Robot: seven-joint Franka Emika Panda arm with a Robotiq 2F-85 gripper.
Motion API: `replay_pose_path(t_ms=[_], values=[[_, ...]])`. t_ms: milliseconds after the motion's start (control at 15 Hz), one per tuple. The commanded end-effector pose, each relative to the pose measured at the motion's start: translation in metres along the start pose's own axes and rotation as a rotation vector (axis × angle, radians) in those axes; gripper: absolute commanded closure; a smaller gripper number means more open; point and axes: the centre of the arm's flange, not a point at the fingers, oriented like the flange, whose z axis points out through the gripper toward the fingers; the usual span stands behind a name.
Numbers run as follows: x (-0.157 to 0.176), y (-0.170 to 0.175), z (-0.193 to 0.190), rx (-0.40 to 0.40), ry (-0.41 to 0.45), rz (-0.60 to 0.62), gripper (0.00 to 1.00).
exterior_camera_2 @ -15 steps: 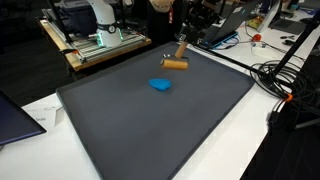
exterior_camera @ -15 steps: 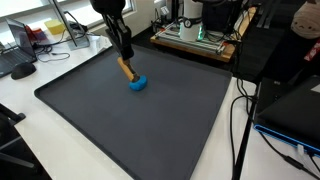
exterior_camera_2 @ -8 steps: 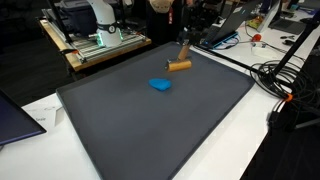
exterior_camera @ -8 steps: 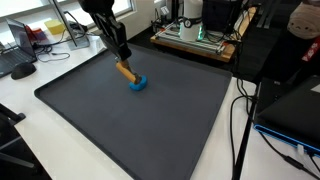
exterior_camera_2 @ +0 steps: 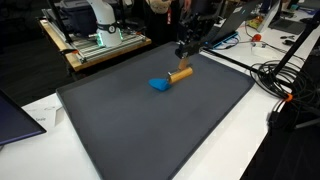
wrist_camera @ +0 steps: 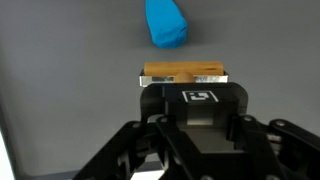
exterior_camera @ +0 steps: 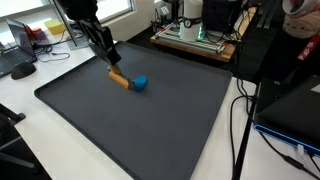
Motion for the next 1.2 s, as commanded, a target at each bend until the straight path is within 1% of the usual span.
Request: replay_pose_path(t_ms=[0,333,667,933,1133], values=[[0.013,0.023,0.004,0.07,-0.012,-0.041,0.78],[0.02,0.052,0.015,0.154,-0.034,-0.078,0.78],[0.019,0.086,0.026,0.262,-0.012,-0.105,0.78],[0.016,0.118,0.036,0.352,0.002,-0.1,0.78],[0.012,0.143,0.049,0.424,0.011,-0.113,0.78]])
